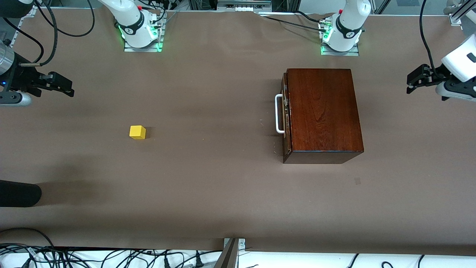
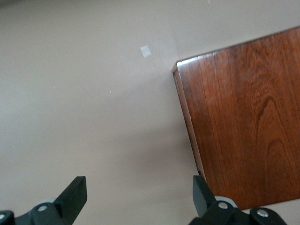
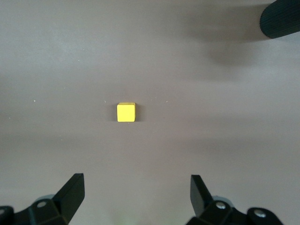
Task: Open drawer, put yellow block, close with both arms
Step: 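Move the left gripper to the drawer's metal handle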
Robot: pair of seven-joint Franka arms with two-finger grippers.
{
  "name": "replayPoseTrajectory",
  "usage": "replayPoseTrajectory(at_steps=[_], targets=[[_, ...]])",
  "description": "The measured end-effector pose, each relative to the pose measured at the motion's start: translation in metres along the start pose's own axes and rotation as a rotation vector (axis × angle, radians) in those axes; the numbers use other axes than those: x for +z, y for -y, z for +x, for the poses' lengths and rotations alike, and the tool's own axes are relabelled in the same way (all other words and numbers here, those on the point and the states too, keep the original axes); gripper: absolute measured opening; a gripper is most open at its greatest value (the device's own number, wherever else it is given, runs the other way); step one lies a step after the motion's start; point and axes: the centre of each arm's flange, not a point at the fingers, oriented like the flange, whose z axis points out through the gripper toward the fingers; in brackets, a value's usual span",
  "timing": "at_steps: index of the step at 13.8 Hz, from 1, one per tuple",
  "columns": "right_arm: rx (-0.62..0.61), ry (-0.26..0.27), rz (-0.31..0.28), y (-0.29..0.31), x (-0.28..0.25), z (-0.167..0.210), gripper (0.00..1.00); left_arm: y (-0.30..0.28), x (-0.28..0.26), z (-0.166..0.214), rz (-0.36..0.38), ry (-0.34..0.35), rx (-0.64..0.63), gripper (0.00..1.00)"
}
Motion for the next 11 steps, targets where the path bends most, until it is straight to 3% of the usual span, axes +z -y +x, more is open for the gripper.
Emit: replayPoseTrajectory(at_steps=[3,5,7,11], targets=[[0.0,0.0,0.0,0.0,0.0,0.0,1.0,-0.018,0.03,0.008,-0.022,0.108,0.04,1.0],[0.0,0.0,0.0,0.0,0.0,0.0,1.0,-0.063,0.056,0.03,-0.03,0.161,0.126,1.0],[0.0,0.0,0.0,0.0,0.0,0.0,1.0,-0.148,0.07,0.047,-0.023,0.178,0.22,1.0],[0.0,0.0,0.0,0.0,0.0,0.0,1.0,-0.286,0.081,0.061,-0.018,0.165,0.155,1.0]])
